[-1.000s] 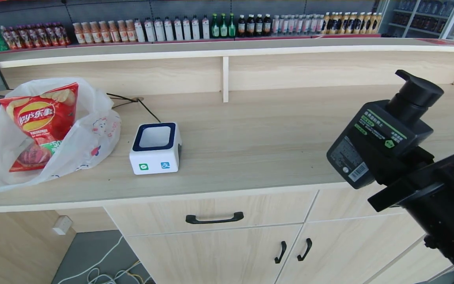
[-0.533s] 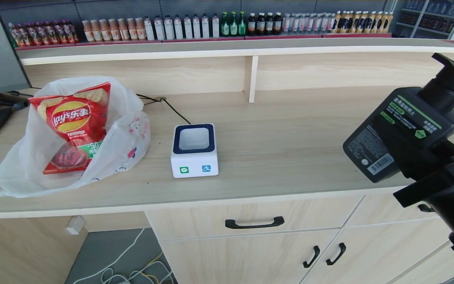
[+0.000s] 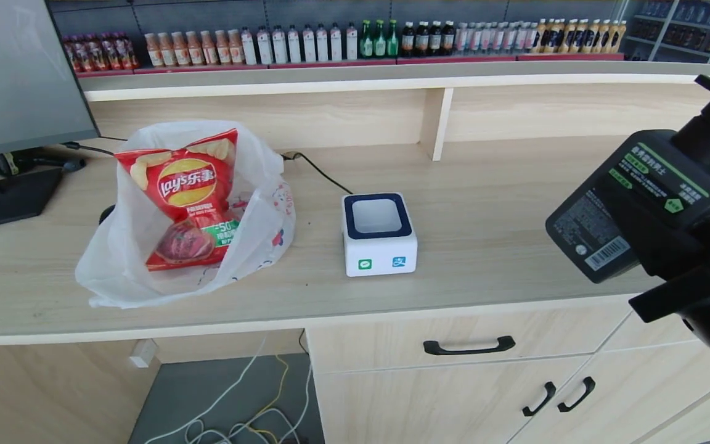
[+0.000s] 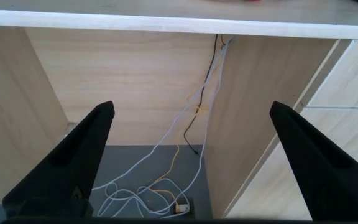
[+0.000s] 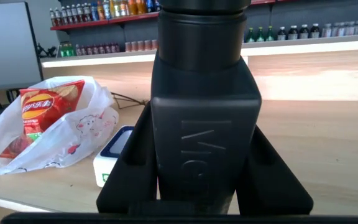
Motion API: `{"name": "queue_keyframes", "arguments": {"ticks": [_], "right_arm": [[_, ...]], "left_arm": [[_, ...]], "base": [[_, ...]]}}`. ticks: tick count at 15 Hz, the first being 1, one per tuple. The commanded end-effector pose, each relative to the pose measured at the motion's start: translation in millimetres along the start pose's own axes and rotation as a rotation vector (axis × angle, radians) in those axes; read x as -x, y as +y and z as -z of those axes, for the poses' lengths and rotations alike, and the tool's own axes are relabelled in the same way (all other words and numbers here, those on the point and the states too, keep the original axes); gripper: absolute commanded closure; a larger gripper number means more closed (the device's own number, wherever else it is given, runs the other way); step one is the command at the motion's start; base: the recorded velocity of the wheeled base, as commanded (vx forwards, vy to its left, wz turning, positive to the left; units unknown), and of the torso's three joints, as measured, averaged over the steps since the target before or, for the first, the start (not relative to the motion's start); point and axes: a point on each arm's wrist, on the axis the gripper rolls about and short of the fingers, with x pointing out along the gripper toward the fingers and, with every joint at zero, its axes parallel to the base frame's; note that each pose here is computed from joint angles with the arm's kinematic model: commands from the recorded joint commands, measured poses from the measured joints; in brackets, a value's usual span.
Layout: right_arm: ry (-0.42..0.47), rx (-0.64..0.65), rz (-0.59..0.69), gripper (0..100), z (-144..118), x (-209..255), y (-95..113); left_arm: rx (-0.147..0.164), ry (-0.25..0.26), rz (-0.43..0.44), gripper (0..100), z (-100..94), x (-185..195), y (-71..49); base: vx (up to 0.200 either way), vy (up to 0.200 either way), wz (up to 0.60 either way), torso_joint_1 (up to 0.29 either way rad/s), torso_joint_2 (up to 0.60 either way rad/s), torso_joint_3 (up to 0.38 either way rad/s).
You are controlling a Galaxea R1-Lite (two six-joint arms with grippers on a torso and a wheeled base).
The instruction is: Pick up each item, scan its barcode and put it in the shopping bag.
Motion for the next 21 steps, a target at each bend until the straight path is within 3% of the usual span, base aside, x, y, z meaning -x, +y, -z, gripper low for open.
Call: {"name": "queue_keyframes", "arguments": {"ticks": [1, 5, 11, 15, 16, 17, 18, 19, 21], "right_arm": [[0.0, 0.001, 0.001, 100, 0.0, 1.2, -0.7], [0.01, 0.006, 0.0, 100, 2.3, 1.6, -0.7], [0.008, 0.071, 0.04, 100, 4.0, -5.3, -6.4], [0.06, 0.166, -0.015, 100, 26.6, -26.5, 1.5], [0.063, 0.196, -0.021, 100, 30.1, -31.3, 1.2], [0.037, 0.321, -0.088, 100, 26.9, -28.6, 2.7], [0.022, 0.353, -0.15, 100, 29.8, -33.0, 5.4], [0.027, 0.369, -0.17, 100, 35.1, -37.9, 6.8], [0.042, 0.526, -0.235, 100, 53.1, -48.3, 4.8]], "left_arm": [[-0.001, 0.0, 0.0, 0, 0.0, 0.0, 0.0], [0.002, 0.0, 0.0, 0, 0.0, 0.0, 0.0], [0.004, -0.002, 0.0, 0, -0.2, 0.0, 0.0], [0.004, -0.002, 0.0, 0, -0.2, 0.0, 0.0], [0.004, -0.002, 0.0, 0, -0.2, 0.0, 0.0], [0.004, -0.002, 0.0, 0, -0.2, 0.0, 0.0], [0.004, -0.002, 0.0, 0, -0.2, 0.0, 0.0], [0.004, -0.002, 0.0, 0, -0.2, 0.0, 0.0], [0.004, -0.002, 0.0, 0, -0.2, 0.0, 0.0]], "base": [[0.0, 0.2, 0.0, -0.002, 0.0, 0.002], [0.0, 0.2, 0.0, 0.002, 0.0, 0.006], [0.0, 0.0, 0.0, 0.0, 0.0, 0.0], [0.0, 0.0, 0.0, 0.0, 0.0, 0.0], [0.0, 0.0, 0.0, 0.0, 0.0, 0.0], [0.0, 0.0, 0.0, 0.0, 0.0, 0.0], [0.0, 0.0, 0.0, 0.0, 0.0, 0.0], [0.0, 0.0, 0.0, 0.0, 0.0, 0.0], [0.0, 0.0, 0.0, 0.0, 0.0, 0.0]]}}
